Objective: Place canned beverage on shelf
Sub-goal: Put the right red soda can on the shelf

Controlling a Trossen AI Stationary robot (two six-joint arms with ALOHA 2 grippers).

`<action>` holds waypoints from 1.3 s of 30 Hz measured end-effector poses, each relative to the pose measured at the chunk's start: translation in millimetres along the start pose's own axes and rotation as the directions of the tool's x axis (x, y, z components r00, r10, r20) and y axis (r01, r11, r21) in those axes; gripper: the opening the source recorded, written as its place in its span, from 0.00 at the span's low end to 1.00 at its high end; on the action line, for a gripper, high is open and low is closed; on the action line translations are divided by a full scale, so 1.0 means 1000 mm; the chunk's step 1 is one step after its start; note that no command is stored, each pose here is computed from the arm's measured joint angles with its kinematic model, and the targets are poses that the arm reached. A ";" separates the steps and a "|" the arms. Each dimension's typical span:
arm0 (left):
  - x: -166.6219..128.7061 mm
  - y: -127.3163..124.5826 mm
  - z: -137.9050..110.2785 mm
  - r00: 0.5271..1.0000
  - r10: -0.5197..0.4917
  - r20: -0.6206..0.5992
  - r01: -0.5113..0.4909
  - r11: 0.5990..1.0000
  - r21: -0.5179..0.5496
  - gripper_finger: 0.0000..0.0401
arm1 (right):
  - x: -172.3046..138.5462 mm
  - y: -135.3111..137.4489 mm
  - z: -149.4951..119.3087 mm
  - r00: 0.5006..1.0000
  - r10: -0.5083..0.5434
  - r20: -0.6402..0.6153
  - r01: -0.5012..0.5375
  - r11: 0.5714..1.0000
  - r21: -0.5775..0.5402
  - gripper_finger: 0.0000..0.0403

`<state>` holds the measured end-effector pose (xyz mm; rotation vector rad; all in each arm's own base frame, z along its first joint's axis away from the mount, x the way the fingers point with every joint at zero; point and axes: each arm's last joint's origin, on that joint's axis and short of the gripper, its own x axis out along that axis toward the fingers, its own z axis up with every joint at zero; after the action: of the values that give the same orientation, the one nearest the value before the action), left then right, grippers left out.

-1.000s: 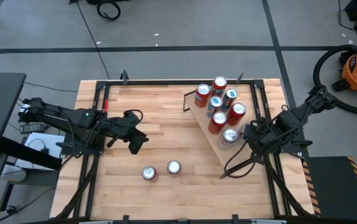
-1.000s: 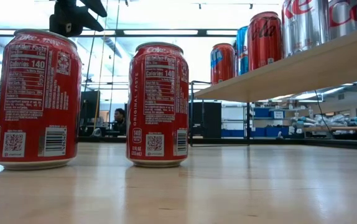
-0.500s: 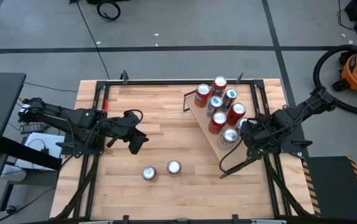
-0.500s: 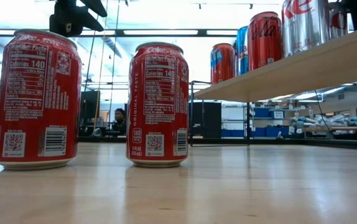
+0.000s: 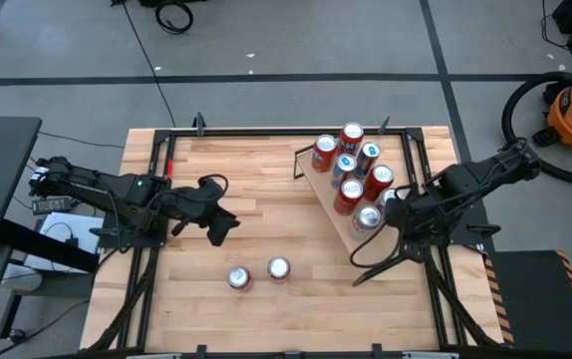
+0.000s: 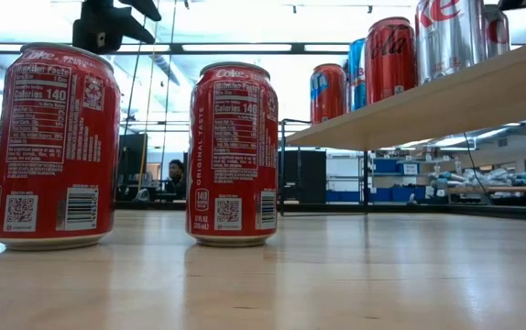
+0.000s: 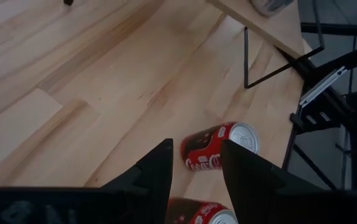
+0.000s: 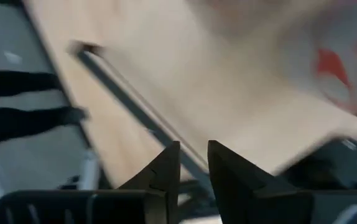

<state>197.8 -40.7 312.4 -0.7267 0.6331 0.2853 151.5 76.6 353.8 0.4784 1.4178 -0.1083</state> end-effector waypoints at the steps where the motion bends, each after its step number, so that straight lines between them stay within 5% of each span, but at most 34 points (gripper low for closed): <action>1: 0.000 -0.001 0.001 1.000 -0.007 0.006 0.007 1.000 0.000 0.36 | -0.003 0.003 0.002 0.999 0.032 0.020 -0.032 0.999 -0.004 0.22; 9: -0.001 -0.028 0.010 0.959 -0.258 0.113 0.238 0.957 0.166 0.36 | -0.011 0.040 0.022 0.956 0.242 0.168 -0.218 0.965 -0.147 0.15; 14: 0.014 -0.040 0.000 0.958 -0.276 0.078 0.262 0.953 0.156 0.36 | -0.012 0.064 0.043 0.884 0.345 0.315 -0.264 0.926 -0.271 0.11; 22: 0.037 -0.051 -0.024 0.974 -0.226 -0.016 0.225 0.959 0.172 0.36 | -0.009 0.093 0.087 0.795 0.342 0.502 -0.114 0.896 -0.429 0.08; 32: 0.038 -0.051 -0.034 0.979 -0.195 -0.063 0.201 0.974 0.105 0.36 | 0.003 0.121 0.140 0.797 0.341 0.498 0.039 0.795 -0.606 0.07; 39: 0.035 -0.055 -0.043 0.956 -0.247 -0.158 0.251 0.968 0.005 0.36 | 0.012 0.108 0.164 0.796 0.252 0.549 0.043 0.883 -0.468 0.09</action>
<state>231.4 -109.2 295.3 -0.8009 0.6842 -0.0129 342.5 113.7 382.3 0.0994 0.7399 0.1640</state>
